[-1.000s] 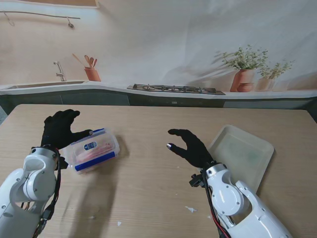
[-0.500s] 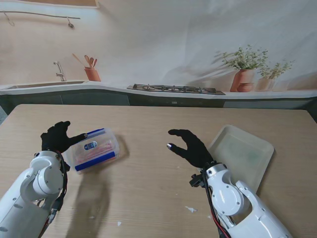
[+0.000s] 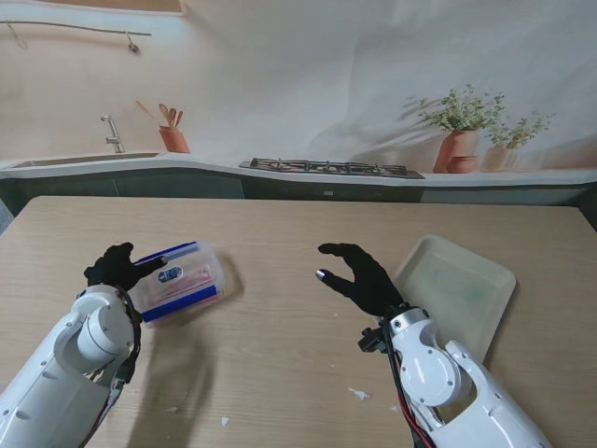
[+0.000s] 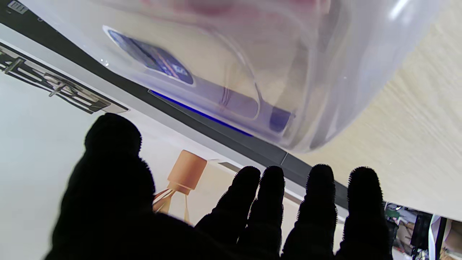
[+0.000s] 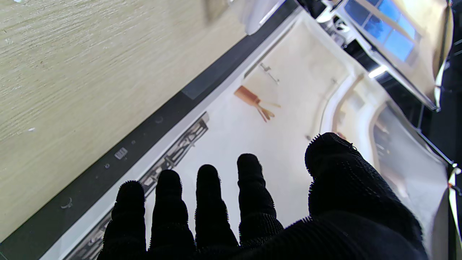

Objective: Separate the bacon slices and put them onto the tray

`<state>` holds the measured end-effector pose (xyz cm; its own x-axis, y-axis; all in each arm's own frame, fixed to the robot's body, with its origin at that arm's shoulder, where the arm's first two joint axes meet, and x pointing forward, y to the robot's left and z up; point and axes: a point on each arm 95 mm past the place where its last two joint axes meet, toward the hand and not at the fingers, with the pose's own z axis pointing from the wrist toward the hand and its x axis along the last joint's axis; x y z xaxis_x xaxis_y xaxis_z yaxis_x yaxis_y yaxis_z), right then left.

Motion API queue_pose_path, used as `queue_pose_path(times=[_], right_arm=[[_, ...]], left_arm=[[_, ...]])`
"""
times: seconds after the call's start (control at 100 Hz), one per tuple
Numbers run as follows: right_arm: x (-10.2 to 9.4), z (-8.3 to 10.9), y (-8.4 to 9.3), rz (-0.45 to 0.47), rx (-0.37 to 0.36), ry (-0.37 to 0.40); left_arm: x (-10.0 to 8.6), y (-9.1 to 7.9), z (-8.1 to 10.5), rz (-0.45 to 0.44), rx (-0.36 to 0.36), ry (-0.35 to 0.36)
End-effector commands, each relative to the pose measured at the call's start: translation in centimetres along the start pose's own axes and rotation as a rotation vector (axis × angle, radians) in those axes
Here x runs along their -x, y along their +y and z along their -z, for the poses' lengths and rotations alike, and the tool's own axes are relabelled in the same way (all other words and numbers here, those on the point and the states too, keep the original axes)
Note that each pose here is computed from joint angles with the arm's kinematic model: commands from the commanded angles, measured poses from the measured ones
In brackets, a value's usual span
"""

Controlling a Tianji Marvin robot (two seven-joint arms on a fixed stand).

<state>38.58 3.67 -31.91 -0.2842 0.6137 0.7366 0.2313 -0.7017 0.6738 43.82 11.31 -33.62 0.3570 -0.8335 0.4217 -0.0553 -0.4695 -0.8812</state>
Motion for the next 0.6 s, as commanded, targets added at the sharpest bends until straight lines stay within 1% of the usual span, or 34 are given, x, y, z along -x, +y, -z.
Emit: queue_pose_path(times=[0.0, 0.24, 0.33, 0.46, 0.59], right_arm=[[-0.2, 0.1, -0.4, -0.008, -0.015, 0.000], [-0.2, 0.2, -0.2, -0.008, -0.005, 0.001], [-0.2, 0.2, -0.2, -0.008, -0.004, 0.002], [-0.1, 0.3, -0.1, -0.008, 0.000, 0.003], [-0.1, 0.3, 0.0, -0.008, 0.005, 0.004]], left_arm=[[-0.4, 0.9, -0.1, 0.024, 0.022, -0.012], [-0.8, 1.9, -0.1, 0.044, 0.055, -0.031], [-1.2, 2.3, -0.1, 0.069, 0.069, -0.042], [-1.5, 2.8, -0.2, 0.070, 0.078, -0.047], [-2.1, 3.2, -0.3, 0.089, 0.083, -0.048]])
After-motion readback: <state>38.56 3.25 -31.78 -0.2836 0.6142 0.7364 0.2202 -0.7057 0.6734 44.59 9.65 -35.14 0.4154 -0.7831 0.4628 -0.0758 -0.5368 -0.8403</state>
